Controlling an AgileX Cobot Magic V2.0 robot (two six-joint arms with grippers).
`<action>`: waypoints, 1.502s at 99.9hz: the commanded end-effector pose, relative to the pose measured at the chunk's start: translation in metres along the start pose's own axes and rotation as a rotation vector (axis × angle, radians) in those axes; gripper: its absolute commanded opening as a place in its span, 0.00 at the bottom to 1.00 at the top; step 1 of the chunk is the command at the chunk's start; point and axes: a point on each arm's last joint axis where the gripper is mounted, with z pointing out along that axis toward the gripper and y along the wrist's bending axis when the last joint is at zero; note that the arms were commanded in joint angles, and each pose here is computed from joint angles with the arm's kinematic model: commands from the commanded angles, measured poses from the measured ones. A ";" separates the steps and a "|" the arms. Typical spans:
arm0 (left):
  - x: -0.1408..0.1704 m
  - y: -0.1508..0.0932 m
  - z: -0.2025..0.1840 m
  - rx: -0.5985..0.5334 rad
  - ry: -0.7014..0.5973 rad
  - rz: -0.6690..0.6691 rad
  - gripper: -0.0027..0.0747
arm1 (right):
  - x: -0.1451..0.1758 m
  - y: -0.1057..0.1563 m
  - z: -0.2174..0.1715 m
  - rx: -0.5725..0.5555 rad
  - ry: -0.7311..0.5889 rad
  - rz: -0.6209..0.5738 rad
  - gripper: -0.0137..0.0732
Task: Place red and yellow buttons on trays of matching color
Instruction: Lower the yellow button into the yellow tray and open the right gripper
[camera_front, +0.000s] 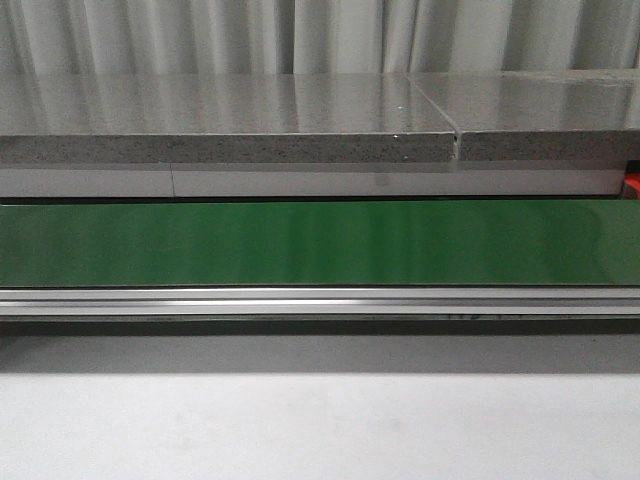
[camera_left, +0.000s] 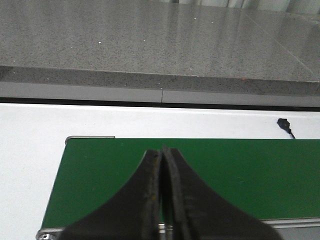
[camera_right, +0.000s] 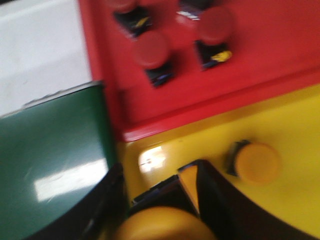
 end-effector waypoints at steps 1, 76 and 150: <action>-0.015 -0.001 -0.003 0.007 -0.096 -0.015 0.01 | -0.009 -0.026 -0.023 0.083 -0.160 0.121 0.22; -0.015 -0.001 -0.003 0.007 -0.096 -0.015 0.01 | 0.069 -0.065 0.034 0.227 -0.147 0.324 0.22; -0.015 -0.001 -0.003 0.007 -0.096 -0.015 0.01 | 0.094 -0.074 0.071 0.262 -0.100 0.348 0.22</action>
